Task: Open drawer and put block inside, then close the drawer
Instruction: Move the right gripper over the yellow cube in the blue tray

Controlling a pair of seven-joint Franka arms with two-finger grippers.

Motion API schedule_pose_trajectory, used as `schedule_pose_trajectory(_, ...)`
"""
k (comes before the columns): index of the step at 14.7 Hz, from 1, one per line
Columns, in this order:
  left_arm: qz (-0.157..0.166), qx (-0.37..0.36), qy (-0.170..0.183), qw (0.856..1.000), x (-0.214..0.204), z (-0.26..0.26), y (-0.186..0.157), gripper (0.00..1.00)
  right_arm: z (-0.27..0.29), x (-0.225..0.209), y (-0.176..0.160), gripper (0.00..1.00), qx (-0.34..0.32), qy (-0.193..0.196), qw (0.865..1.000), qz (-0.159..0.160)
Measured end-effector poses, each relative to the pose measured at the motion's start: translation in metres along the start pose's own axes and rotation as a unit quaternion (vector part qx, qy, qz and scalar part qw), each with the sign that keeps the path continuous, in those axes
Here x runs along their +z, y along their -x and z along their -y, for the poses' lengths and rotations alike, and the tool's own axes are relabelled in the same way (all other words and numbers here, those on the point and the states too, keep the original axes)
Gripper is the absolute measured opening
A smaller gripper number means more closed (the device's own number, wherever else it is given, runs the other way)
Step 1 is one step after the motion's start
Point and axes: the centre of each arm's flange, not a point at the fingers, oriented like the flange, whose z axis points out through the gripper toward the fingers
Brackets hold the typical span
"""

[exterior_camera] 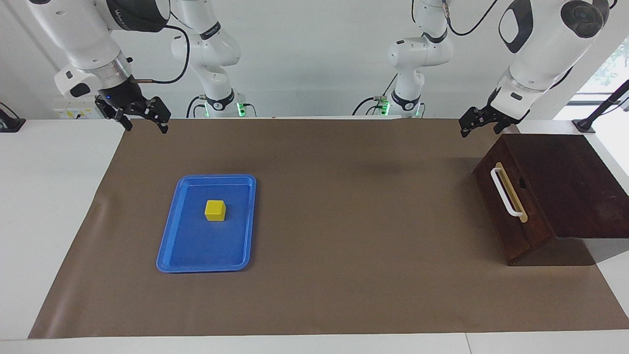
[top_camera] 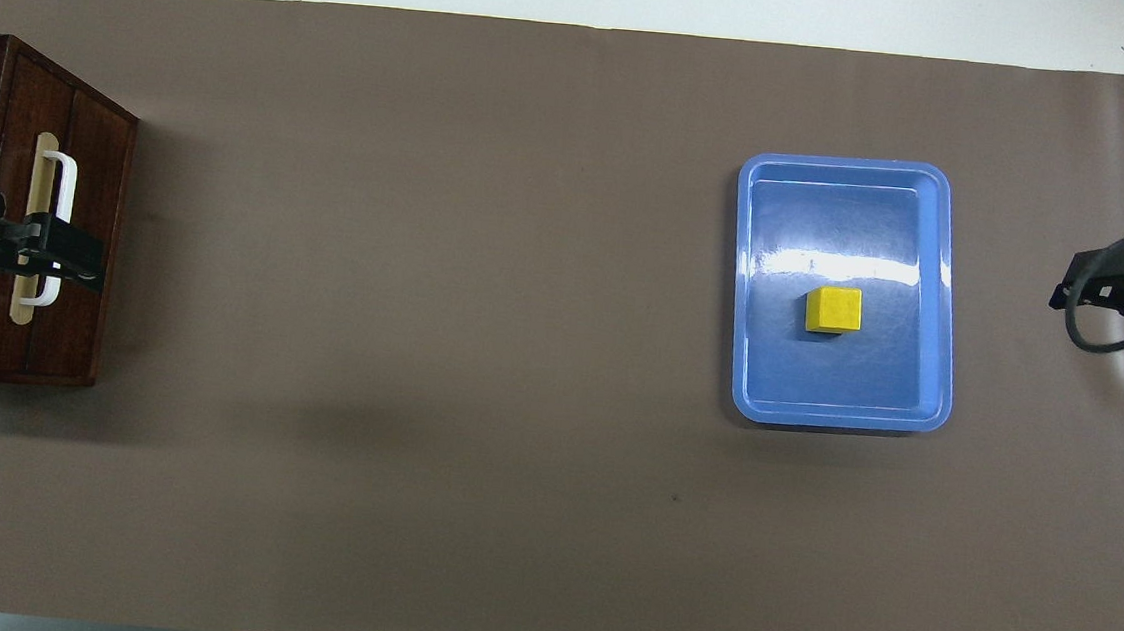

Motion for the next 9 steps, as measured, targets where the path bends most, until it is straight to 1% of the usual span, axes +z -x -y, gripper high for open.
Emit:
schedule_pose_trajectory(1,0.000,0.000,0.000,1.000,0.000,0.000,0.000,1.00,0.004,0.012,-0.006,1.00,0.049,-0.015,0.999,0.015)
schedule_pose_trajectory(3,0.000,0.000,0.000,1.000,0.000,0.000,0.000,1.00,0.005,0.040,-0.024,1.00,0.141,-0.040,0.988,0.046)
schedule_pose_trajectory(5,0.000,0.000,0.000,1.000,0.000,0.000,0.000,1.00,-0.001,0.070,-0.046,1.00,0.217,-0.060,0.972,0.074)
schedule_pose_trajectory(7,0.000,0.000,0.000,1.000,0.000,0.000,0.000,1.00,-0.003,0.098,-0.061,1.00,0.270,-0.079,0.953,0.109)
schedule_pose_trajectory(9,0.000,0.000,0.000,1.000,0.000,0.000,0.000,1.00,-0.001,0.118,-0.076,1.00,0.318,-0.107,0.932,0.135)
